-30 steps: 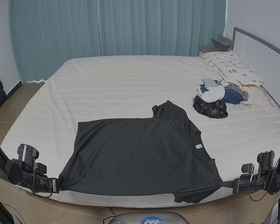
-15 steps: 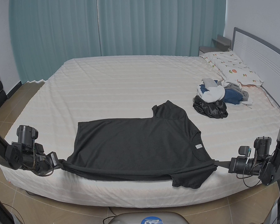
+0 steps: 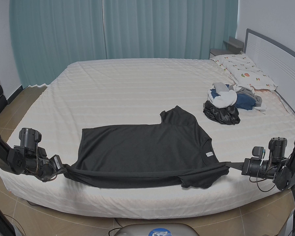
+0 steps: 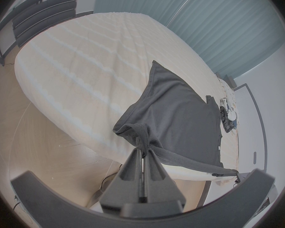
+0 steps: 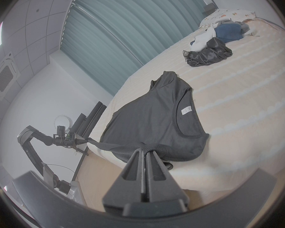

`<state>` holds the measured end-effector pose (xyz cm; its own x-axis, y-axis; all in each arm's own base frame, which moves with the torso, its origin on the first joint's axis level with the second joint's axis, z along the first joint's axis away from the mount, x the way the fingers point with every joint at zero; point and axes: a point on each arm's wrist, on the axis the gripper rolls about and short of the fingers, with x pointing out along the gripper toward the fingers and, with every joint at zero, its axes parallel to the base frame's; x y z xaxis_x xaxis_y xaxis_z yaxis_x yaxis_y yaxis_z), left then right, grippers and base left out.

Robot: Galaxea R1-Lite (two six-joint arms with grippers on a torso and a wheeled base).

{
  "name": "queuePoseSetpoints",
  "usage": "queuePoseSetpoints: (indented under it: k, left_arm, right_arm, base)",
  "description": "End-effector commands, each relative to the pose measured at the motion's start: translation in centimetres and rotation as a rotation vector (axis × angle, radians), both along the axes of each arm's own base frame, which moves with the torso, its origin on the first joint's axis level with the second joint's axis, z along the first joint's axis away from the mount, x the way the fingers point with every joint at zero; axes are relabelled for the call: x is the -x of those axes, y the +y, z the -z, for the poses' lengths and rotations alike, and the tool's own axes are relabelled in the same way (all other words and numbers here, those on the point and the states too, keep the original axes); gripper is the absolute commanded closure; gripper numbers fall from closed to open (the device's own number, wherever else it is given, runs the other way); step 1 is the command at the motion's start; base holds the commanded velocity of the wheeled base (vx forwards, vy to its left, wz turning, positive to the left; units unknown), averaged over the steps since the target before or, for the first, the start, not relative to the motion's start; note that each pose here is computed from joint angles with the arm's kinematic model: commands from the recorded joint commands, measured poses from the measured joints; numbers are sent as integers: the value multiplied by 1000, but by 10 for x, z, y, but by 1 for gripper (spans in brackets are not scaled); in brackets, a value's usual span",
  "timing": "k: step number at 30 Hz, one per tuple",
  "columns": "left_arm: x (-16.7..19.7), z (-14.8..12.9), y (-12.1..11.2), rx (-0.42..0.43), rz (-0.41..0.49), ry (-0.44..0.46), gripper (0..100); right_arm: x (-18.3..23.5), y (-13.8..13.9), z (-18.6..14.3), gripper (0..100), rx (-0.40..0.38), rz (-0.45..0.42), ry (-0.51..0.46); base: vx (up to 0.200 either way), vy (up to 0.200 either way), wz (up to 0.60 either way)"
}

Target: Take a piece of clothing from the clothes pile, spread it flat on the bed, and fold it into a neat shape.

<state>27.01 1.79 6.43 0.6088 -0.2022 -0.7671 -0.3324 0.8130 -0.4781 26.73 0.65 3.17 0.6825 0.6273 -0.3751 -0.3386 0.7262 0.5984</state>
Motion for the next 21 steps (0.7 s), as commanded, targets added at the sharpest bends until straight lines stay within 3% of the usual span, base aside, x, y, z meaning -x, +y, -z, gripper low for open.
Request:
queuePoseSetpoints:
  k: [1, 13, 21]
  left_arm:
    - [5, 3, 0, -3, 1, 22, 100]
    - [2, 3, 0, 2, -1, 18, 100]
    - [-36, 16, 3, 30, -32, 26, 100]
  right_arm:
    - [12, 0, -5, 100, 0, -3, 2]
    - [9, 2, -5, 100, 1, -14, 2]
    - [-30, 3, -6, 100, -4, -17, 60]
  base:
    - [0, 0, 0]
    - [0, 0, 0]
    - [0, 0, 0]
